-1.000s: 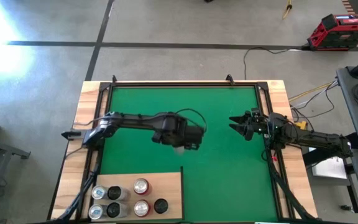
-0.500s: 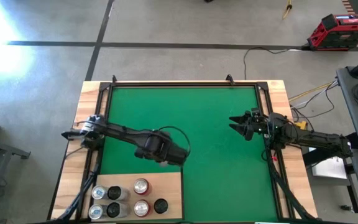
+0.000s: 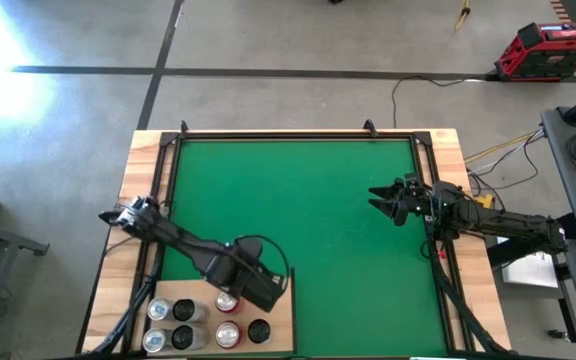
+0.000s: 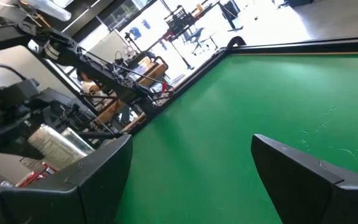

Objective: Place canned beverage on shelf
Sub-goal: Put the white and yellow soda can on the shelf align with the other white and yellow soda can

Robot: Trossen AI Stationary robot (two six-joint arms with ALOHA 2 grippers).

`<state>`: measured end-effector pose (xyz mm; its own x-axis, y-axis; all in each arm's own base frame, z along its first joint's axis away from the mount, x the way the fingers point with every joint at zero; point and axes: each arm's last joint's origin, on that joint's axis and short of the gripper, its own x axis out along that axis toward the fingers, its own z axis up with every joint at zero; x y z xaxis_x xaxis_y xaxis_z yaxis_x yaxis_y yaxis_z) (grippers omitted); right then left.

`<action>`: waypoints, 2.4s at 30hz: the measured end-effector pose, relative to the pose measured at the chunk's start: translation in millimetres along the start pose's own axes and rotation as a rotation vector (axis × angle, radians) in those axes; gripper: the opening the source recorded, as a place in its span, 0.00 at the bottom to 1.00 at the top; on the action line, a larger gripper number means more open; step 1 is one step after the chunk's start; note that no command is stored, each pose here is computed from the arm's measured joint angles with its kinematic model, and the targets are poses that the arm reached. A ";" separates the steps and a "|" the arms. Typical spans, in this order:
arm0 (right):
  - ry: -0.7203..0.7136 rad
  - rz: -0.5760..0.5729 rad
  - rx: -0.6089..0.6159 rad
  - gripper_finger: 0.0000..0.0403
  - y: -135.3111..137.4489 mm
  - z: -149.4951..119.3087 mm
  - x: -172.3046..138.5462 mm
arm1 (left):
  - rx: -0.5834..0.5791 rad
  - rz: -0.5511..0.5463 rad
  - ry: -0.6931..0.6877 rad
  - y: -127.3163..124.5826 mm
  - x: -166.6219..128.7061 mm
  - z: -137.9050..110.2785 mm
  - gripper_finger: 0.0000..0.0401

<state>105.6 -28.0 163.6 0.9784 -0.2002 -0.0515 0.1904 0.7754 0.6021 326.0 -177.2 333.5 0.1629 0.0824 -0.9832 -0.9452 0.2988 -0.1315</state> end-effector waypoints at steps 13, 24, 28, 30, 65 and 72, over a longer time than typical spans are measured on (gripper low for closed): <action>0.000 0.000 0.000 0.79 0.0 0.0 0.0 | 0.039 -0.037 0.032 -12.7 14.8 -20.5 0.61; 0.000 0.000 0.000 0.79 0.0 0.0 0.0 | 0.072 -0.058 0.065 -20.4 23.1 -25.1 0.61; 0.000 0.000 0.000 0.79 0.0 0.0 0.0 | 0.075 -0.066 0.082 -21.7 23.7 -26.3 0.61; 0.000 0.000 0.000 0.79 0.0 0.0 0.0 | 0.079 -0.060 0.084 -21.0 23.7 -27.3 0.61; 0.000 0.000 0.000 0.79 0.0 0.0 0.0 | 0.087 -0.076 0.096 -21.3 27.6 -35.4 0.66; 0.000 0.000 0.000 0.79 0.0 0.0 0.0 | 0.087 -0.076 0.097 -21.3 27.7 -35.5 0.66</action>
<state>105.6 -27.9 163.6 0.9784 -0.2000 -0.0515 0.1902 0.7754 0.6021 340.7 -215.0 304.5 0.2008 -0.0342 -0.9790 -0.9025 0.3823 -0.1984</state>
